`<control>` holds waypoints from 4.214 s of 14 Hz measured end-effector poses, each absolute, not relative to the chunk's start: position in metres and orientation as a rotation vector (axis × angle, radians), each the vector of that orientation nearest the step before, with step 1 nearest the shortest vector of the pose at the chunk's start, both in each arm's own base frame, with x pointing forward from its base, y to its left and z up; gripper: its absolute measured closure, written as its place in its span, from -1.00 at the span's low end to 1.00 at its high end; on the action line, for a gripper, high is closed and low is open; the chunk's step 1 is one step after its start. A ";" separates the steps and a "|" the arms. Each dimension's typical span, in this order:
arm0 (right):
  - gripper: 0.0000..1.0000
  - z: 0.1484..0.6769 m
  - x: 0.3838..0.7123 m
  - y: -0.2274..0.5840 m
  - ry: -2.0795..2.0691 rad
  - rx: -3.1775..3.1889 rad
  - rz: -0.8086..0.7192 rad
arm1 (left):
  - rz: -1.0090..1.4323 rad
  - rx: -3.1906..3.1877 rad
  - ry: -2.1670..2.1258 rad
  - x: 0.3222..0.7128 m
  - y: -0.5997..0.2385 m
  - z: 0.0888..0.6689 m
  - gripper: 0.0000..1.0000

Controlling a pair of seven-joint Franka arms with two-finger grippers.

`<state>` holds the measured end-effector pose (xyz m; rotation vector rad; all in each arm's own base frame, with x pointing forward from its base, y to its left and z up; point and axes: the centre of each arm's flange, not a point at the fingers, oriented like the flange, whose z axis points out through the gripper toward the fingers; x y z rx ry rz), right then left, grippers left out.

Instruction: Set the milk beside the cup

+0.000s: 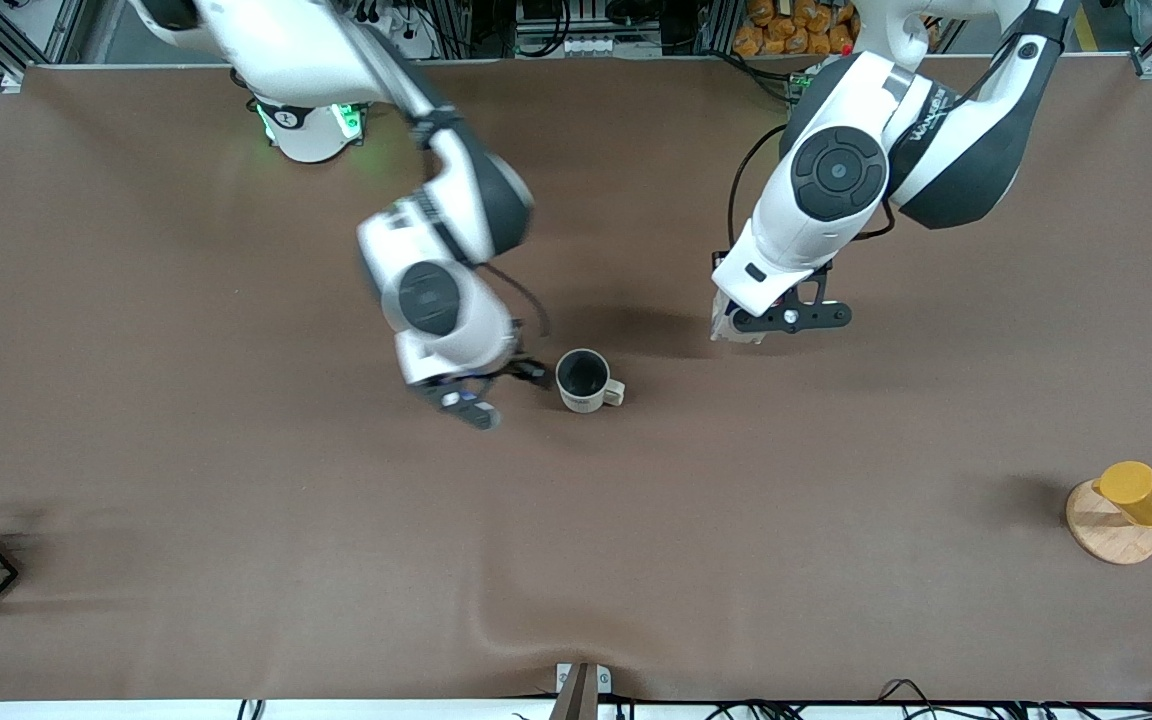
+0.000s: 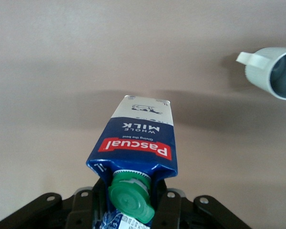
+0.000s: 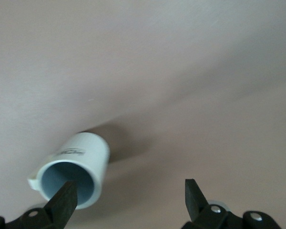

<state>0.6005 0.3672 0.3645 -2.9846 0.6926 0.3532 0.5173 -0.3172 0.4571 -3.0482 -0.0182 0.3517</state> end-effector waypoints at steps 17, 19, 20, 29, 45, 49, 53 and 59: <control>-1.00 0.439 0.660 0.015 0.098 -2.969 0.407 | 0.398 -3.104 -0.029 0.471 -0.514 0.358 0.22; -1.00 0.487 0.652 0.008 0.081 -2.993 0.294 | 0.399 -3.101 -0.040 0.472 -0.515 0.352 0.22; -1.00 0.518 0.644 0.008 0.072 -3.000 0.225 | 0.394 -3.097 -0.051 0.475 -0.513 0.350 0.22; -1.00 0.652 0.570 -0.045 -0.092 -3.054 -0.039 | 0.380 -3.094 -0.106 0.486 -0.510 0.341 0.21; -1.00 0.621 0.575 -0.039 -0.111 -3.048 -0.006 | 0.005 -3.144 -0.521 0.533 -0.311 0.627 -1.00; -1.00 0.624 0.568 -0.039 -0.110 -3.047 -0.028 | -0.037 -3.133 -0.504 0.556 -0.203 0.658 -1.00; -1.00 0.617 0.564 -0.040 -0.105 -3.046 -0.033 | 0.003 -3.136 -0.427 0.561 -0.126 0.666 -1.00; -1.00 0.617 0.563 -0.040 -0.107 -3.056 -0.032 | 0.119 -3.101 -0.362 0.553 -0.047 0.633 -1.00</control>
